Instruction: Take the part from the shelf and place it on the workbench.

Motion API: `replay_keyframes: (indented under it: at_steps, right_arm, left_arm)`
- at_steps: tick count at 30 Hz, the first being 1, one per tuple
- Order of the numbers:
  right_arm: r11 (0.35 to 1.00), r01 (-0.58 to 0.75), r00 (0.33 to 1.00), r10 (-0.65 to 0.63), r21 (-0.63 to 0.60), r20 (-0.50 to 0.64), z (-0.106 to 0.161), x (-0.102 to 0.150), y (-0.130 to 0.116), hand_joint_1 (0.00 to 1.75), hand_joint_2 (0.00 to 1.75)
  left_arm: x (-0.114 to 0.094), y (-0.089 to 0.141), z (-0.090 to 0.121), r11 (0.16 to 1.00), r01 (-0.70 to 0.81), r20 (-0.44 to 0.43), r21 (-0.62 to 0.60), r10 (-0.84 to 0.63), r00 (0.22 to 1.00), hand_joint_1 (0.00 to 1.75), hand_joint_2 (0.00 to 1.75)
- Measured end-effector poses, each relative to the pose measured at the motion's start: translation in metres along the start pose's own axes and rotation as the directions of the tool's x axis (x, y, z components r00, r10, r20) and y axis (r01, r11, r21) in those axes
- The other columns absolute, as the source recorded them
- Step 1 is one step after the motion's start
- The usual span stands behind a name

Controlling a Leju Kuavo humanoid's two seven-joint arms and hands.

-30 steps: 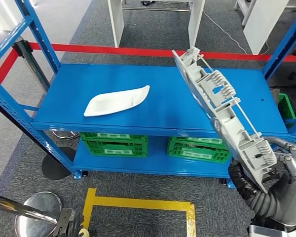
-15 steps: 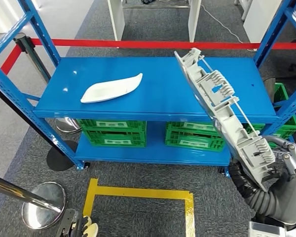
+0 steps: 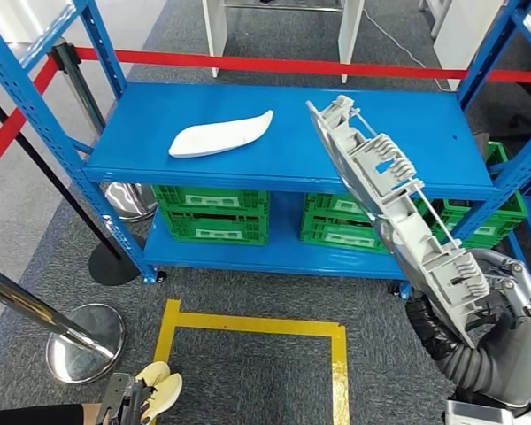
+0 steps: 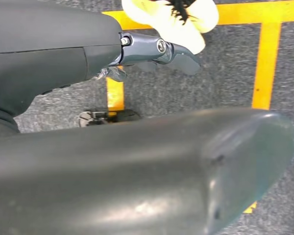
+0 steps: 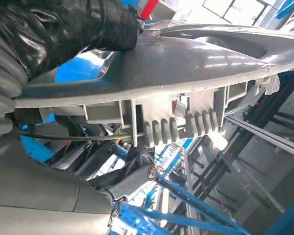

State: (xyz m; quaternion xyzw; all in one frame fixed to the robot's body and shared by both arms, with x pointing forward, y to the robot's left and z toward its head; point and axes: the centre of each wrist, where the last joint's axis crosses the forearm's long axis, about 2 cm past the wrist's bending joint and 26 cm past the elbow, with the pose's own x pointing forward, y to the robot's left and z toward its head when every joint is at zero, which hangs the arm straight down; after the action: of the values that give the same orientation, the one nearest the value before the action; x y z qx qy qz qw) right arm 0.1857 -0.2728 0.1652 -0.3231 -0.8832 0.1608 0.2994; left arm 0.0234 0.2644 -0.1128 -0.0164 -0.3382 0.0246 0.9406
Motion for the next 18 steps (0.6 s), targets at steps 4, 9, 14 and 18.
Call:
replay_keyframes:
  at_steps: [4, 9, 14, 18]
  right_arm:
    - [1.0, -0.005, 1.0, 0.005, 0.004, 0.004, 0.0001, 0.0008, 0.0005, 1.75, 1.75]
    - [1.0, -0.001, 1.0, 0.0, 0.01, 0.003, 0.0017, 0.0025, 0.0016, 1.75, 1.75]
    - [1.0, 0.003, 1.0, -0.003, 0.013, 0.003, 0.0023, 0.0034, 0.0023, 1.75, 1.75]
    - [1.0, 0.004, 1.0, -0.004, 0.013, 0.002, 0.0026, 0.0037, 0.0024, 1.75, 1.75]
  left_arm:
    - [-0.0007, 0.0007, 0.0005, 1.0, 0.001, -0.004, 0.001, -0.001, 1.0, 0.0, 0.0]
    - [-0.0044, 0.0038, 0.0031, 1.0, 0.004, -0.015, 0.006, -0.004, 1.0, 0.0, 0.0]
    - [-0.0041, 0.0038, 0.0029, 1.0, 0.005, -0.016, 0.005, -0.005, 1.0, 0.0, 0.0]
    - [-0.0035, 0.0049, 0.0024, 1.0, 0.006, -0.015, 0.007, -0.006, 1.0, 0.0, 0.0]
